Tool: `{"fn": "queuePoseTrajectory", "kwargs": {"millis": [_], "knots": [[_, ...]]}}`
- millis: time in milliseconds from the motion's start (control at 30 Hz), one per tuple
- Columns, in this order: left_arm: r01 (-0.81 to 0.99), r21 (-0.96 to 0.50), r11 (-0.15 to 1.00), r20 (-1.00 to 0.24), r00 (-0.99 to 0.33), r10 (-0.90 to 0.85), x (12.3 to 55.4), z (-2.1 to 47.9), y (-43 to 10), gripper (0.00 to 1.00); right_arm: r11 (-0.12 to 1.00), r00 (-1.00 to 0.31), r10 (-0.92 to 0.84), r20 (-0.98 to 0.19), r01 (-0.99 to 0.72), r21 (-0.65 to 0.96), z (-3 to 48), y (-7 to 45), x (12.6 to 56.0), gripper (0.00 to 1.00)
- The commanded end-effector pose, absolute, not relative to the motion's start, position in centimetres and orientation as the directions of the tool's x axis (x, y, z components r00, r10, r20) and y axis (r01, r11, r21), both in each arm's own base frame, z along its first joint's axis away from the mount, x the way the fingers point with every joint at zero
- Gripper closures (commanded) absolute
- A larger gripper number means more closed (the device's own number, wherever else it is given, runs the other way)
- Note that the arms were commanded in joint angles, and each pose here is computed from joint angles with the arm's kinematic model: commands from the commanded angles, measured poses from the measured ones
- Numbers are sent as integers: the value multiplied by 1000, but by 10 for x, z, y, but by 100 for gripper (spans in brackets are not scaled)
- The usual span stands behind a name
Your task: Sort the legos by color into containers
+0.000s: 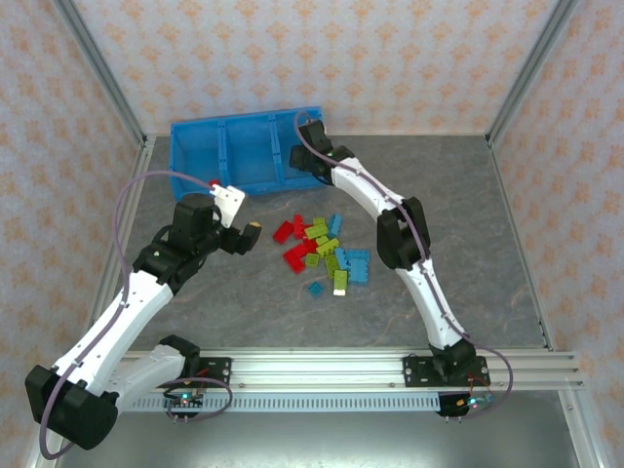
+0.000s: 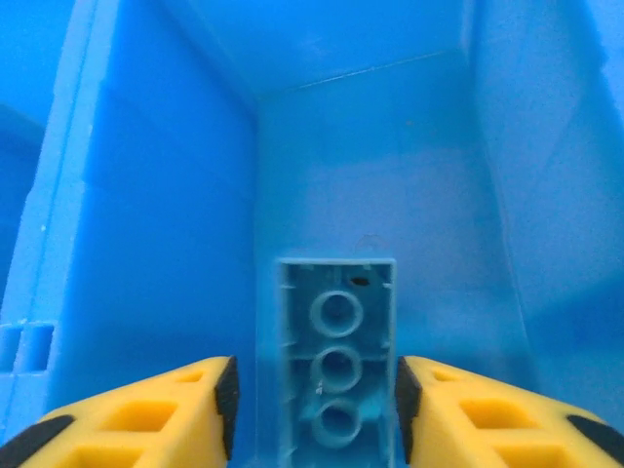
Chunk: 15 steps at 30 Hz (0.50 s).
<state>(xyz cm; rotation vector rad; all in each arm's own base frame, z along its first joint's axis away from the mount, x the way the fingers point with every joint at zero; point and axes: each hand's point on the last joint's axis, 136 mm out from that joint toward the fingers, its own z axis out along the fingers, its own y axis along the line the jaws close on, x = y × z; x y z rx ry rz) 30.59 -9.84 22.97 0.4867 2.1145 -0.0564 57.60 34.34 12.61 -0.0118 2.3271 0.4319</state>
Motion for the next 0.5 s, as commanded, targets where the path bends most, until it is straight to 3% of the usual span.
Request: {"fn": "queuePoseTrajectory", "kwargs": {"millis": [0, 200, 333, 467], "knots": [[342, 165, 925, -831, -457, 317, 310, 242, -94, 5, 935, -716, 117, -688, -155, 320, 162, 344, 567, 49], [374, 114, 920, -823, -483, 298, 312, 235, -104, 5, 929, -732, 98, -674, -175, 326, 216, 322, 523, 49], [355, -14, 935, -801, -564, 202, 315, 231, -115, 6, 920, -766, 66, -640, -201, 335, 247, 292, 461, 48], [262, -172, 950, -699, -712, 70, 318, 231, -134, 14, 908, -790, 56, -611, -215, 361, 259, 256, 388, 46]]}}
